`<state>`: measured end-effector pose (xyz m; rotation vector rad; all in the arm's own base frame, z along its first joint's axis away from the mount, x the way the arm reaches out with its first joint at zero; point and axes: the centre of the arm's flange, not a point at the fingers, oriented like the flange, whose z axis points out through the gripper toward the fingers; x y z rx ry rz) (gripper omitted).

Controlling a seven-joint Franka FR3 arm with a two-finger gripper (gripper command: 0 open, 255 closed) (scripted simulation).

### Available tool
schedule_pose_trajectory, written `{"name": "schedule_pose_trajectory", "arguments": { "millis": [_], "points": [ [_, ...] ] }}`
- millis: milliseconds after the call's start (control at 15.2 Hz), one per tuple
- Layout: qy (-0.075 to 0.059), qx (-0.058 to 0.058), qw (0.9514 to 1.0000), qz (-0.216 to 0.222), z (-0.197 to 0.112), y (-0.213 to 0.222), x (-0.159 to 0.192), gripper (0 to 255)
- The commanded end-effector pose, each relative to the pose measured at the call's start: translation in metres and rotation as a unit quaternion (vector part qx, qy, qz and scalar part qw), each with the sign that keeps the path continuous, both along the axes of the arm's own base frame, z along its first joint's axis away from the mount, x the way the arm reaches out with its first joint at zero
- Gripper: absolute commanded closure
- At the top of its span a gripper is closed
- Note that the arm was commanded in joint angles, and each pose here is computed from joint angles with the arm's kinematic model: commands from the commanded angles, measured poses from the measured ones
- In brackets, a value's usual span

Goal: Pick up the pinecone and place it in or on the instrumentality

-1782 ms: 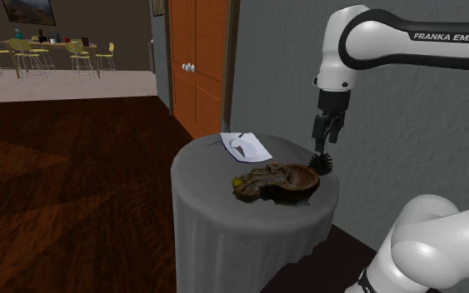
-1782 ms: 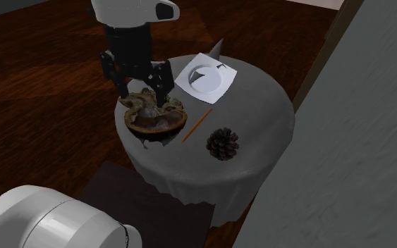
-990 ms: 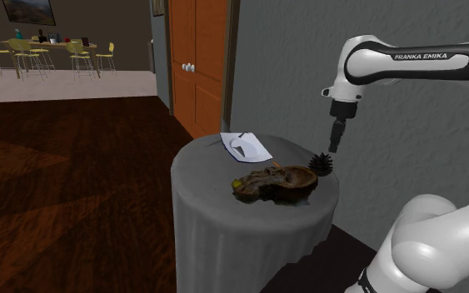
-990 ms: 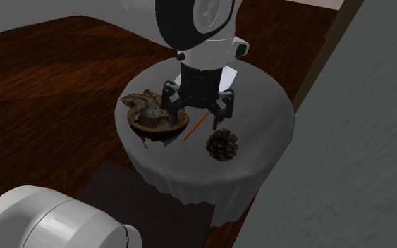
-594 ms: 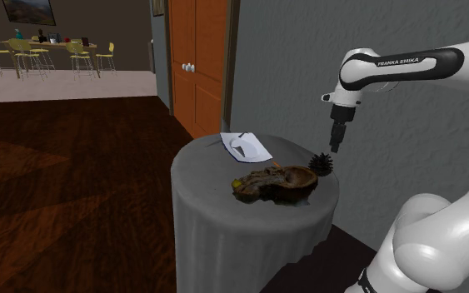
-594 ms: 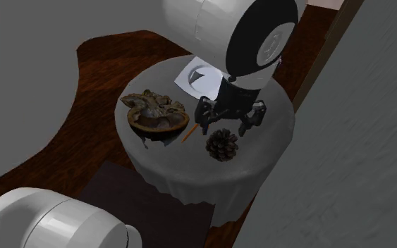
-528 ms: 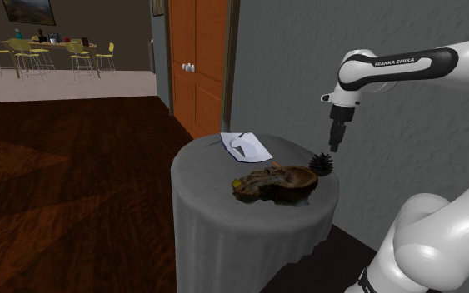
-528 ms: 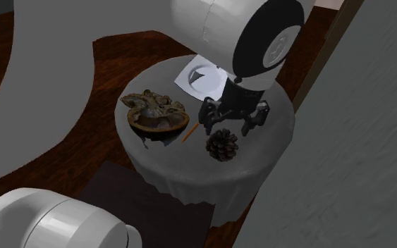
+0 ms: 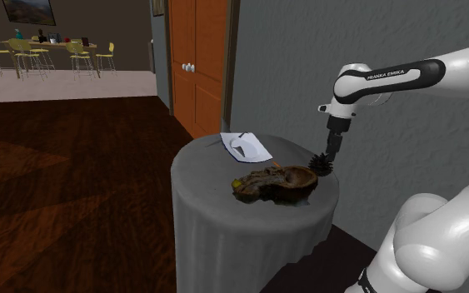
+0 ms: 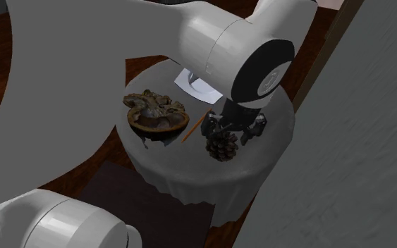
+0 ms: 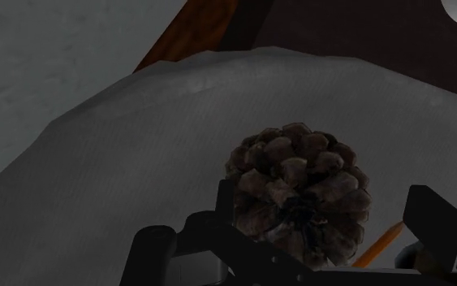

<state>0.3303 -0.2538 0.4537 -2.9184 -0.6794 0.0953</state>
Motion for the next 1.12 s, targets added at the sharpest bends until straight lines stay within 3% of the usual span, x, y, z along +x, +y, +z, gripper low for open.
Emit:
{"name": "schedule_pose_trajectory", "arguments": {
  "millis": [0,396,462,1056],
  "points": [
    [0.000,0.000,1.0000,0.000,-0.0030,0.0010,0.0005,0],
    [0.000,0.000,1.0000,0.000,-0.0029,0.0010,0.0004,0],
    [0.000,0.000,1.0000,0.000,-0.0029,0.0010,0.0004,255],
    [0.000,0.000,1.0000,0.000,-0.0030,0.0010,0.0005,255]
  ]
}}
